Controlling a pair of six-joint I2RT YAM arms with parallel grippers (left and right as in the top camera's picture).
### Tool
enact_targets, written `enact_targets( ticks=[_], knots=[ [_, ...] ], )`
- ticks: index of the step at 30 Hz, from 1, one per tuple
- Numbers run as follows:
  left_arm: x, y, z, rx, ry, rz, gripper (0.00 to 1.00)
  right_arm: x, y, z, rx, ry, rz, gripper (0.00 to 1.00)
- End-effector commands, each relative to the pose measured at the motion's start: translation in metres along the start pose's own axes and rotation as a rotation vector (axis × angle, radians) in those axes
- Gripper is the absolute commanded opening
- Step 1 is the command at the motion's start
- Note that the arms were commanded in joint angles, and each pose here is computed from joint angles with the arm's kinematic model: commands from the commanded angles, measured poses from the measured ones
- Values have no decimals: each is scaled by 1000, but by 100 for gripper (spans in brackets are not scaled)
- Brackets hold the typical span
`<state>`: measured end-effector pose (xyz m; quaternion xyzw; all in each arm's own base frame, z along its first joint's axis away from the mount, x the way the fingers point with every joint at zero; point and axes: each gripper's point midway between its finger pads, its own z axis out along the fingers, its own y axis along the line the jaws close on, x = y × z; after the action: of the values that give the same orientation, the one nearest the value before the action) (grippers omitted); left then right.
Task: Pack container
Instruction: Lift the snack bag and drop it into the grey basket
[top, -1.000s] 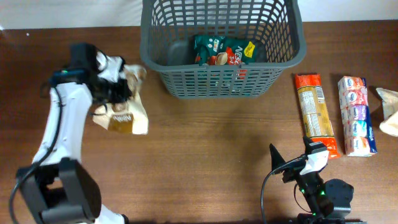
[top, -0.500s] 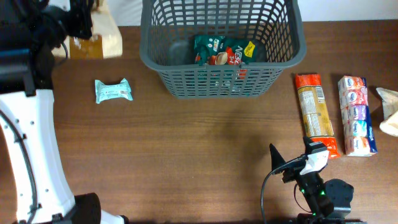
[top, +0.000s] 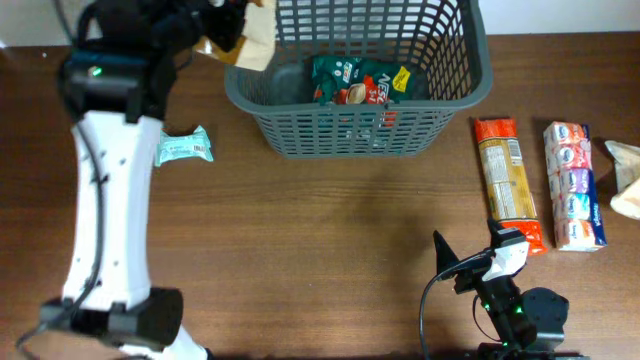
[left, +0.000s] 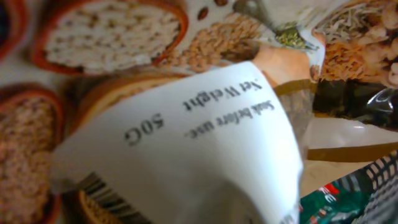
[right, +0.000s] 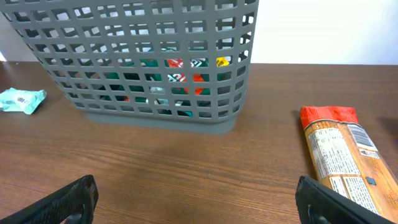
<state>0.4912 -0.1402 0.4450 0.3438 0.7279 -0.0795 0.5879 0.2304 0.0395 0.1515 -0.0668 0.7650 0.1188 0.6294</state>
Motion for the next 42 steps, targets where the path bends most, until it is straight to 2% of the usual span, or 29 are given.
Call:
enact_targets(
  ticks=[1,6,13,22,27,28,29,30,31,33,34,35,38,40,42],
  knots=[
    [15,-6,40,38,6,36,1,2,2,0,-12,1,10,99],
    [41,-27,96,98,19,89,1,2,2,0,-12,1,10,99],
    [101,-67,156,163,152,67,2,2,2,0,-12,1,10,99],
    [166,-96,187,238,299,-20,2,2,2,0,-12,1,10,99],
    [184,-106,189,267,352,-67,2,2,2,0,-12,1,10,99],
    [183,-109,189,271,354,-66,4,2,2,0,-12,1,10,99],
    [183,-111,189,275,355,-65,9,2,2,0,-12,1,10,99],
    [180,-115,189,281,353,-61,31,2,2,0,-12,1,10,99],
    [175,-117,187,282,352,-57,46,2,2,0,-12,1,10,99],
    [160,-113,181,273,329,-49,57,2,2,0,-12,1,10,99],
    [140,-105,175,249,303,-51,79,2,2,0,-12,1,10,99],
    [115,-93,164,215,267,-60,84,2,2,0,-12,1,10,99],
    [61,-68,134,143,189,-41,84,2,2,0,-12,1,10,99],
    [35,-50,108,82,160,-34,82,2,2,0,-12,1,10,99],
    [12,-30,67,5,158,-30,74,2,2,0,-12,1,10,99]
  ],
)
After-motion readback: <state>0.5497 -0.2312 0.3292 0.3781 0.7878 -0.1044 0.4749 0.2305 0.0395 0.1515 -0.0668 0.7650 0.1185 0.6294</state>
